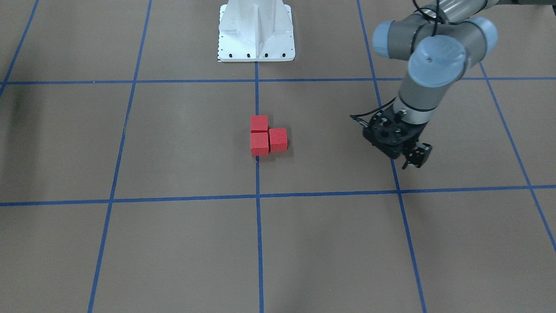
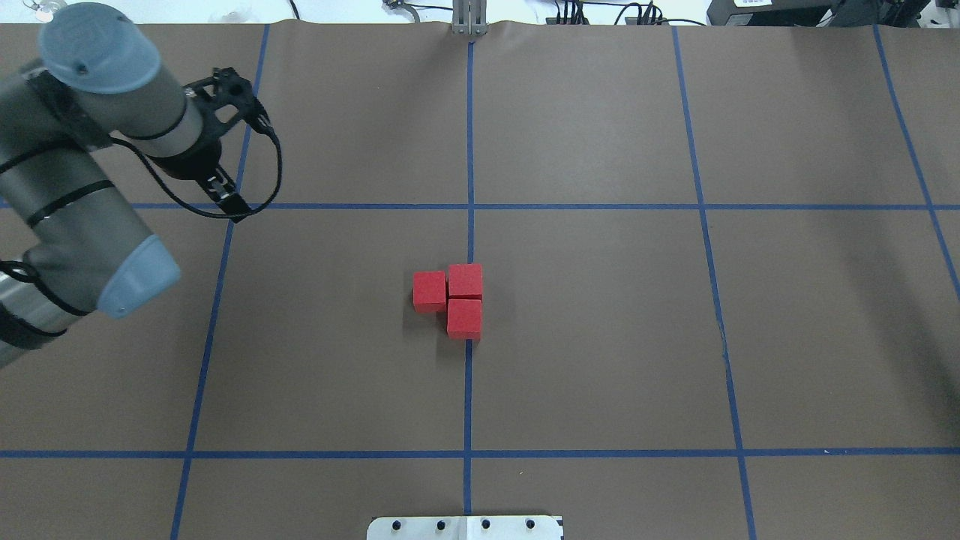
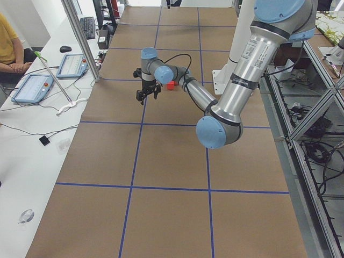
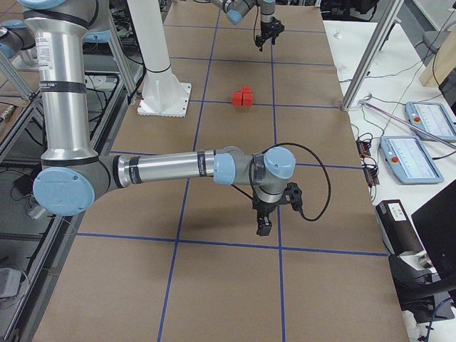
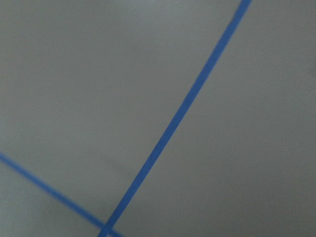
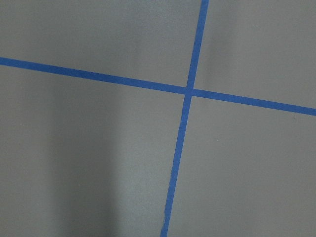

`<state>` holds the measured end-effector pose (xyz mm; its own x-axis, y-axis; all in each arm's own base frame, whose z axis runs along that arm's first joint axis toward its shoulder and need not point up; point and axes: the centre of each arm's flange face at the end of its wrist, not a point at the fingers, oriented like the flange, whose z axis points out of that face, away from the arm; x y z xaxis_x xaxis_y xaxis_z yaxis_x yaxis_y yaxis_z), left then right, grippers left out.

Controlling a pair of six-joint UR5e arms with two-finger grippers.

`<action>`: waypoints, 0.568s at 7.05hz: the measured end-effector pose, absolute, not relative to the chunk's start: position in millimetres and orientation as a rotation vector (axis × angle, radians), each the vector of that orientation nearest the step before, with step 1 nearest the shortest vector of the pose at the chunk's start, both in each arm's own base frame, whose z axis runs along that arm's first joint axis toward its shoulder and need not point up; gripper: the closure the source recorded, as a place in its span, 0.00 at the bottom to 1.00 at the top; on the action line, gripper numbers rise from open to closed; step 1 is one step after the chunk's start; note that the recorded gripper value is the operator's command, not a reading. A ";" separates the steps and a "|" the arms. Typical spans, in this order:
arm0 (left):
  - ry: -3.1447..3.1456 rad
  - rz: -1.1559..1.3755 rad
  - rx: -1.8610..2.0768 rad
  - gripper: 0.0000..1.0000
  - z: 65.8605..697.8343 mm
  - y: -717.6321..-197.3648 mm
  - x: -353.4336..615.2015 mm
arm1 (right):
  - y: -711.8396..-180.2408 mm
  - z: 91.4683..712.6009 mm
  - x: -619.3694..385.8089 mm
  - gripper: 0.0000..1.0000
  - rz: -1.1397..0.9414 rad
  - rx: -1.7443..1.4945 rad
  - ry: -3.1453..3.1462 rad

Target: Form red blocks into L shape at center

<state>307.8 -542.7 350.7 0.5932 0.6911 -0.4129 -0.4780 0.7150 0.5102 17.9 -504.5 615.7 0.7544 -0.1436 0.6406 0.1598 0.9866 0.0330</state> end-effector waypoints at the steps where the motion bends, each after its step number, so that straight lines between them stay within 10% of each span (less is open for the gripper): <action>1: 0.651 0.580 0.290 0.00 395.6 -543.3 251.5 | -503.5 617.9 18.1 0.01 -0.164 -0.029 -0.697; 4: 0.641 0.222 0.159 0.00 521.1 -530.0 40.5 | -497.8 624.3 28.4 0.01 -0.148 -0.032 -0.695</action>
